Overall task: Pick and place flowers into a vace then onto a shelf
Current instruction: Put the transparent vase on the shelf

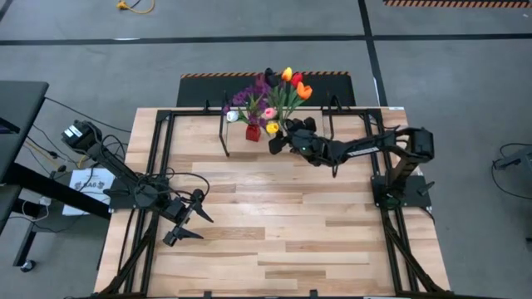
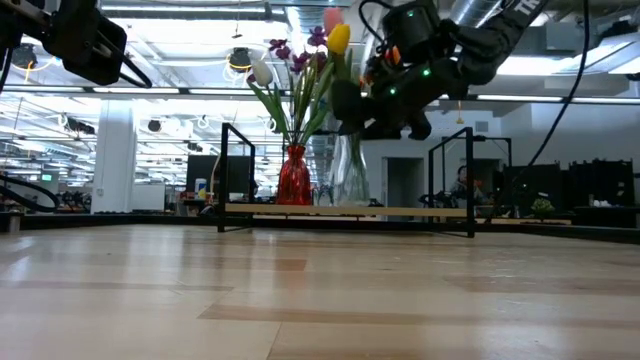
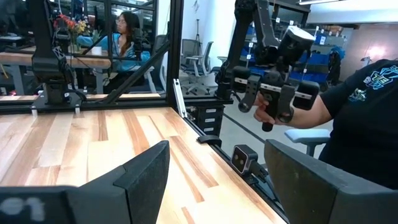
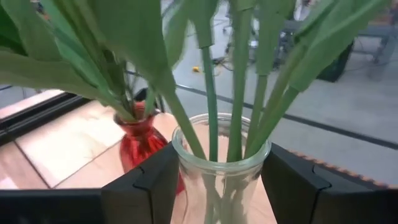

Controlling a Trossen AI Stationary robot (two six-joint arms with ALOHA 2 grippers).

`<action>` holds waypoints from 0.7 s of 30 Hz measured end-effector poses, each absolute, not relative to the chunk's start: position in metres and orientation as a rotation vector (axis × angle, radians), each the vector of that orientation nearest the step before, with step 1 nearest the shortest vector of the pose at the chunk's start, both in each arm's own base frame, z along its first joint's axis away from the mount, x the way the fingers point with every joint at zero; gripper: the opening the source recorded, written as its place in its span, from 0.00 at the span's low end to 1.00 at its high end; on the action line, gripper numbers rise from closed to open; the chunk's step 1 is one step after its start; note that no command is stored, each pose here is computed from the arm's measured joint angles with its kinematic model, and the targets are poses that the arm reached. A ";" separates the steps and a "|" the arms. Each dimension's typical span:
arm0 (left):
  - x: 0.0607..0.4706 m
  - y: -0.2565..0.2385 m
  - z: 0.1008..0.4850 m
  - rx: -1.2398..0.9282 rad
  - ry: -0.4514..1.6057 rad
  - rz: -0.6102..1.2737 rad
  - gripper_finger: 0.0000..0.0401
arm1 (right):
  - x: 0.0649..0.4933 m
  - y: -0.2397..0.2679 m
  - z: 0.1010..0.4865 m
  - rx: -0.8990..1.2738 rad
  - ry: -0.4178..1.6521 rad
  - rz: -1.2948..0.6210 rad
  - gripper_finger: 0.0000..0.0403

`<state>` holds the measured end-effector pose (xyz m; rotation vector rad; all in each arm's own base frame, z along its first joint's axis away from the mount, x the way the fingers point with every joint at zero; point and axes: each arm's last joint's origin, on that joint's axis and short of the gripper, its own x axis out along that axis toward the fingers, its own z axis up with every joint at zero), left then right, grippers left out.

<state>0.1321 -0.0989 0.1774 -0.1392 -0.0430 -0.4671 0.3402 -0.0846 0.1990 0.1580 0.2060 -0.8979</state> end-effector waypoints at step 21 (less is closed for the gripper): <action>0.132 -0.099 0.177 -0.134 -0.045 -0.467 0.63 | 0.342 -0.082 0.198 0.080 0.250 -0.968 0.46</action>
